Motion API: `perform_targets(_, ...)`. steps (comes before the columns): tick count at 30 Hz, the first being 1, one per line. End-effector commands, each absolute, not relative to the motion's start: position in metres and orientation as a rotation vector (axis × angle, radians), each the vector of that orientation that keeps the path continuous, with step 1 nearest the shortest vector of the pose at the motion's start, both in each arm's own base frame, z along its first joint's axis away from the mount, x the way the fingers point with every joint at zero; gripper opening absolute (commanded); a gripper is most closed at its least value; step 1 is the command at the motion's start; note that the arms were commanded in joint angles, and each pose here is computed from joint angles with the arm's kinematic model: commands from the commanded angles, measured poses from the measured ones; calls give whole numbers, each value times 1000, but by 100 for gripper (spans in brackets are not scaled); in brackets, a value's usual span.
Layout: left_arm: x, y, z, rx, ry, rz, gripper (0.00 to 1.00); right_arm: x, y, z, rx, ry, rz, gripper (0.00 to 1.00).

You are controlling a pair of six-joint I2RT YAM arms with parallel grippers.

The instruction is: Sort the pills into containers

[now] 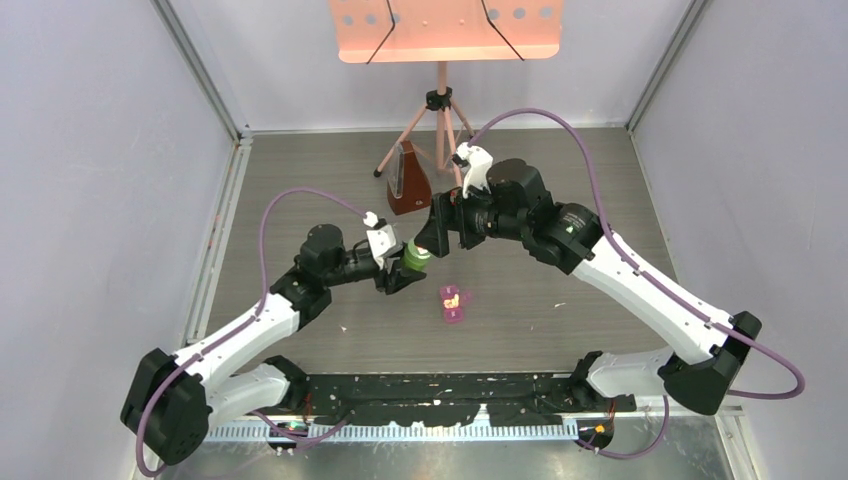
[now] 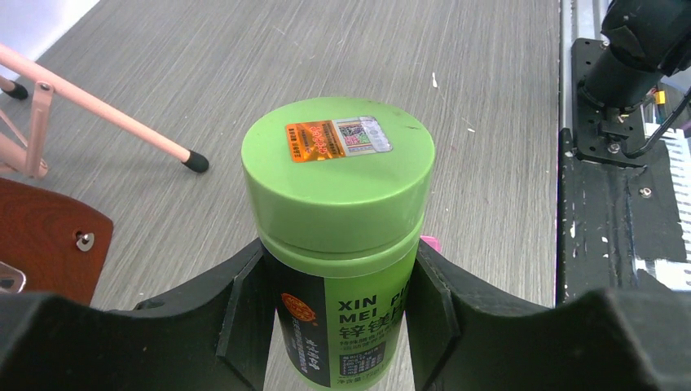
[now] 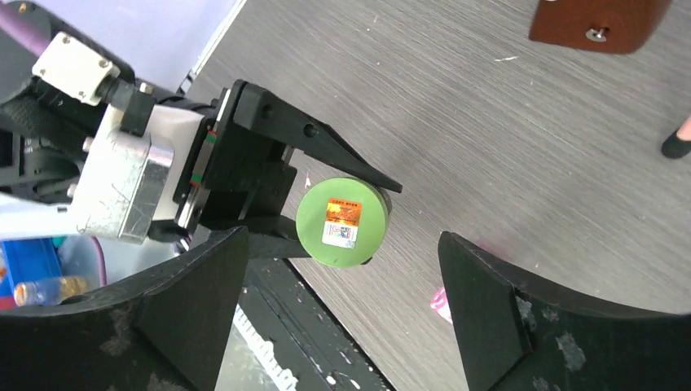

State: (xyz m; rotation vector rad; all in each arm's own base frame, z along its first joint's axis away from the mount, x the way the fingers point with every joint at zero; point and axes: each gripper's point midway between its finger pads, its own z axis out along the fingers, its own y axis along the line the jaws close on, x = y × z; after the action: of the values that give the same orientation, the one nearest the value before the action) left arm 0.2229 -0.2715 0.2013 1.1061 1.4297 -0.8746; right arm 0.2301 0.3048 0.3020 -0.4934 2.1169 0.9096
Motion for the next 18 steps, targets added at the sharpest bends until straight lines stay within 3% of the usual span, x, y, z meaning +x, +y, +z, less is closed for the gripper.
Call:
perform_targets(1,215,-276,233,1112,1295,-898,0,219,306,313,-759,2040,890,94)
perform_targets(18,186,-279,239,1225,1243,-1021,0,201,323,292,-1067,2040,962,90)
